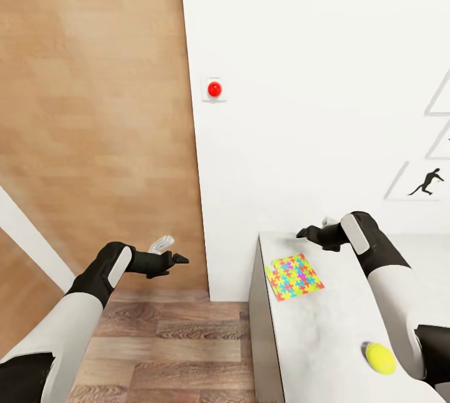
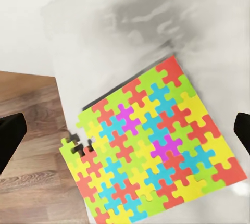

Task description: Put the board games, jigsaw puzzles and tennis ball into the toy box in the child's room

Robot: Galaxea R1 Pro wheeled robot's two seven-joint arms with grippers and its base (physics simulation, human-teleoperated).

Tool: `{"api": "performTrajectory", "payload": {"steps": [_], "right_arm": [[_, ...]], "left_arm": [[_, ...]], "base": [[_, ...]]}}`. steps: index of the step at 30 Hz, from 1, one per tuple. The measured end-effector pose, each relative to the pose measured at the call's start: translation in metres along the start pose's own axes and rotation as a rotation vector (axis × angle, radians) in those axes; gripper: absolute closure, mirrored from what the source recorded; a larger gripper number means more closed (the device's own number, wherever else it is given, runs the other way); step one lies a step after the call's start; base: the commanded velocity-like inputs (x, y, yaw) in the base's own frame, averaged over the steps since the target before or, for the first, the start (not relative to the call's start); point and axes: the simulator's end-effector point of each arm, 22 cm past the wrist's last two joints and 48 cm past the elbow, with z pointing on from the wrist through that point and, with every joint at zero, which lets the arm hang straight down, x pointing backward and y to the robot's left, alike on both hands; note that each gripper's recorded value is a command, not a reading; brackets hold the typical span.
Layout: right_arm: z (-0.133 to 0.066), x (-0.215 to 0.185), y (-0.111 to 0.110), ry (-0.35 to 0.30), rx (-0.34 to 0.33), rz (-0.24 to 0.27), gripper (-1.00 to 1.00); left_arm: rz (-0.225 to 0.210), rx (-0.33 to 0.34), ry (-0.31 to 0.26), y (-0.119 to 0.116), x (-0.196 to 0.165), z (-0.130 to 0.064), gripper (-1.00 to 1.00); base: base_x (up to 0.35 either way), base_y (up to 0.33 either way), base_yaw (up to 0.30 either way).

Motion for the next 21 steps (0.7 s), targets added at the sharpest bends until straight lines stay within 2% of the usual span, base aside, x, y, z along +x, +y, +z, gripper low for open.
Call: {"api": "performTrajectory", "payload": {"steps": [21], "right_arm": [[0.026, 0.023, -0.016, 0.066, 0.026, 0.018, -1.00]], "left_arm": [[-0.019, -0.005, 0.022, 0.012, 0.007, 0.013, -1.00]], "base": [[0.000, 0.000, 0.000]]}}
